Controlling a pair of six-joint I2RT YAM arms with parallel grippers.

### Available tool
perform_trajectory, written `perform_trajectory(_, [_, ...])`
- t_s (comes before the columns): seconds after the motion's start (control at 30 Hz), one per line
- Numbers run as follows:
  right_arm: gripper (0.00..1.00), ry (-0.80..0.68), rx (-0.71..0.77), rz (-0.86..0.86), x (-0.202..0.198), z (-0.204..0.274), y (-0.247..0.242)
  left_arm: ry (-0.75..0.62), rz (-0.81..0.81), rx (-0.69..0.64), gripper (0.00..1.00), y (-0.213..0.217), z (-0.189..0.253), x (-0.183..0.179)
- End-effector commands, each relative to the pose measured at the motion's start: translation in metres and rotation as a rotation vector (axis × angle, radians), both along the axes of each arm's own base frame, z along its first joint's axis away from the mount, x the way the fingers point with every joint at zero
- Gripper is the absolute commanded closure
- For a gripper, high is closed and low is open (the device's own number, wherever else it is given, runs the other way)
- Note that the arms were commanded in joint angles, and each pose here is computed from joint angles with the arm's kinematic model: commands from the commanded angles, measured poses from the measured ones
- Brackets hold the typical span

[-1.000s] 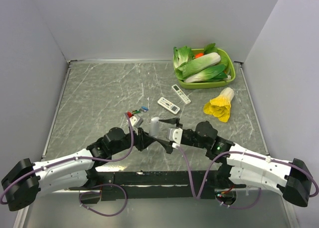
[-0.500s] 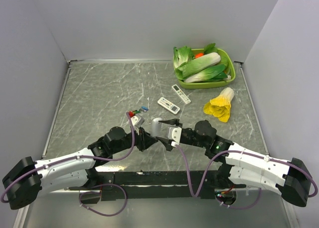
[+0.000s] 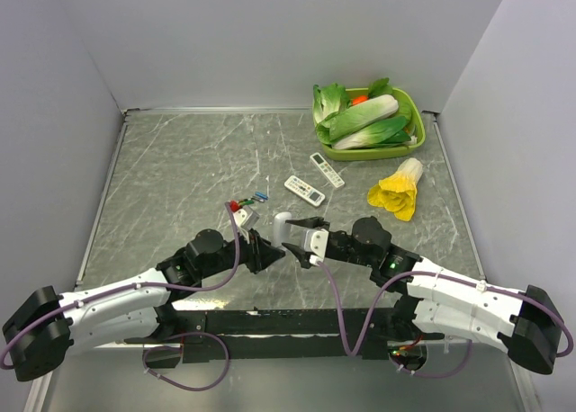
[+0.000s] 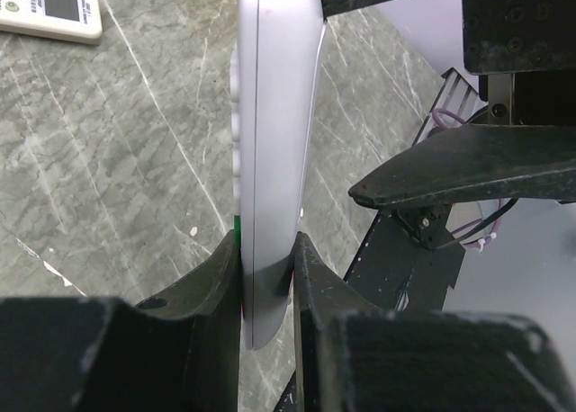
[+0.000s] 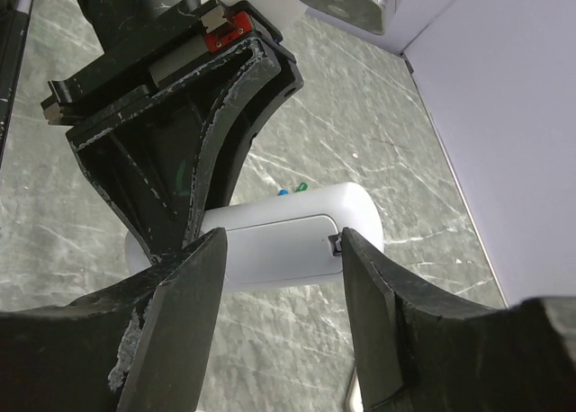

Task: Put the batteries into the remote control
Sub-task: Remove the battery cover from the remote control.

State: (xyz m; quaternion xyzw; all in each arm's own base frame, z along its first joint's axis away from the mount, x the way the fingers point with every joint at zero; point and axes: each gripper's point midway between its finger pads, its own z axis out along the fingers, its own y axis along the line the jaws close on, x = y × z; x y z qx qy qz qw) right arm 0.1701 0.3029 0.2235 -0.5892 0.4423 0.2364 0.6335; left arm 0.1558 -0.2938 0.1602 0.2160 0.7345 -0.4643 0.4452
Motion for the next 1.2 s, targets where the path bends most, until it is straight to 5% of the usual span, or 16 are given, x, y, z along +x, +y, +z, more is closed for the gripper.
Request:
perform_trajectory(0.0, [0.4,0.009,-0.004,0.042,-0.004,0.005,0.005,-0.066,-0.022,-0.123,0.99,-0.008,0.045,0.001])
perform_trajectory(0.93, [0.99,0.155,-0.04,-0.076,0.024,-0.044,-0.008,0.138,0.074,0.043,0.99,-0.007,-0.02,0.016])
perform_trajectory(1.17, [1.0,0.159,-0.042,-0.103,0.031,-0.048,-0.013,0.216,0.11,0.117,0.99,-0.005,-0.05,0.021])
